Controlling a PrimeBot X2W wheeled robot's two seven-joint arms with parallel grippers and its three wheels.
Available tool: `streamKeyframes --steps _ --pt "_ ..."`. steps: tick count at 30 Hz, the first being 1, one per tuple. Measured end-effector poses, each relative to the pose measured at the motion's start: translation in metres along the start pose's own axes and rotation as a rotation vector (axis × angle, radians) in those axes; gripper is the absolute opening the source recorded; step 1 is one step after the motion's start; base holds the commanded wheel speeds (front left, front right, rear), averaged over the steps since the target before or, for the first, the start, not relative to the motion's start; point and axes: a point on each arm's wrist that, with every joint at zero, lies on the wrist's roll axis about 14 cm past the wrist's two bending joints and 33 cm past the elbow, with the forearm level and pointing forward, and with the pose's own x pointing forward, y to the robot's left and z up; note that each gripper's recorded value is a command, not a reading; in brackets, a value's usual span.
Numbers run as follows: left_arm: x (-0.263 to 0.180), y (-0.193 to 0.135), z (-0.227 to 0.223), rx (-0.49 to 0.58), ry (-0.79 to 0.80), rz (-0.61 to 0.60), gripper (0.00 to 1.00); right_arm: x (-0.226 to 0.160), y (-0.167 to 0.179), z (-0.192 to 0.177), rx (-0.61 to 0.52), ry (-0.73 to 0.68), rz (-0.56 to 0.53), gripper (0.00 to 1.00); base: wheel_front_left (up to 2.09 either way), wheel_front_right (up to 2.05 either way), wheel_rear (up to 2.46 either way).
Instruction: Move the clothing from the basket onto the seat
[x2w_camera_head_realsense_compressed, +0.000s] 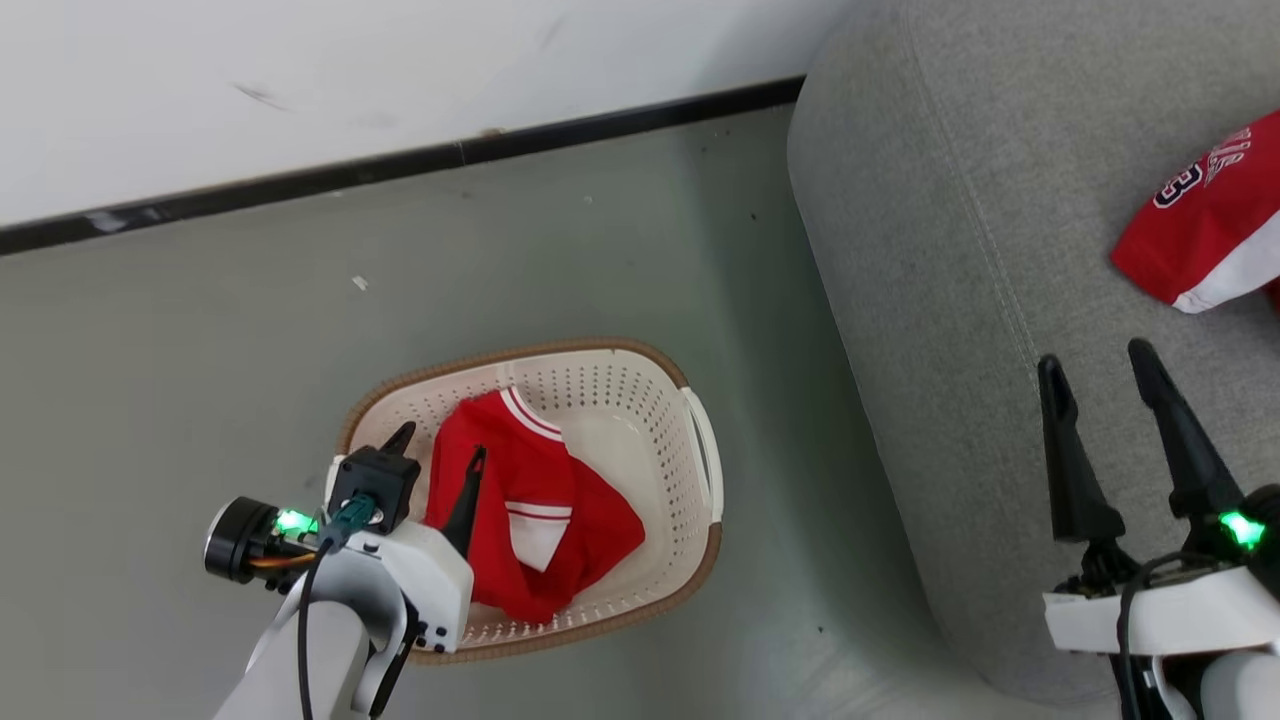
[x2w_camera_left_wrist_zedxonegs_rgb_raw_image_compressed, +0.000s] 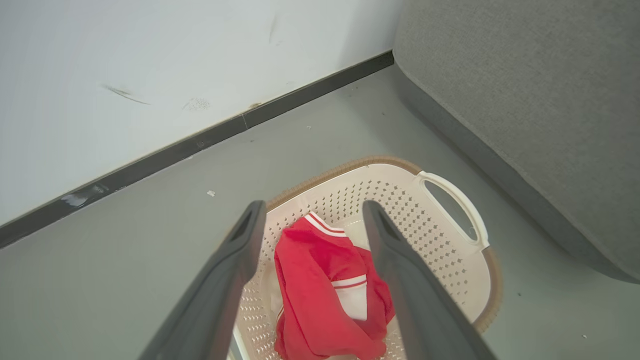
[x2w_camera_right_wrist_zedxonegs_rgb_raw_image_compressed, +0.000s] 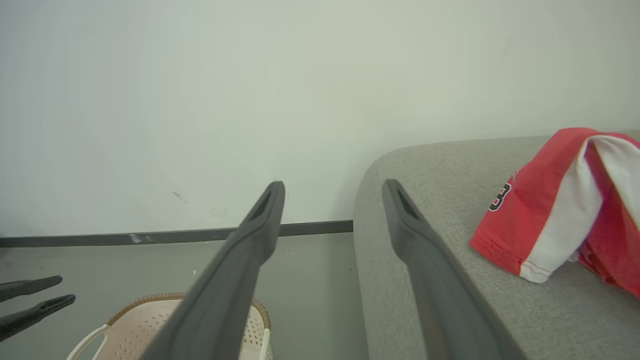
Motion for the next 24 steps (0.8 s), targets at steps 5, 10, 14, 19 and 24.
streamKeyframes --steps 5,10,14,19,24 --pt "0.024 -0.009 -0.019 0.004 0.052 -0.037 1.0 0.017 -0.004 0.0 -0.015 -0.02 -0.01 1.0 0.0 0.0 0.0" --pt "0.037 -0.013 -0.045 0.011 0.117 -0.061 1.0 0.027 -0.005 -0.005 -0.013 -0.017 -0.015 1.0 0.0 0.0 0.0" --pt "0.047 -0.014 -0.064 0.013 0.166 -0.076 1.0 0.035 -0.005 -0.012 -0.01 -0.01 -0.013 1.0 0.0 0.0 0.0" --pt "0.055 -0.015 -0.093 0.001 0.234 -0.087 1.0 0.045 -0.006 -0.018 -0.012 -0.006 -0.016 1.0 0.0 0.0 0.0" --pt "0.064 -0.015 -0.111 0.008 0.263 -0.1 1.0 0.055 -0.006 -0.026 -0.013 -0.001 -0.013 1.0 0.0 0.0 0.0"
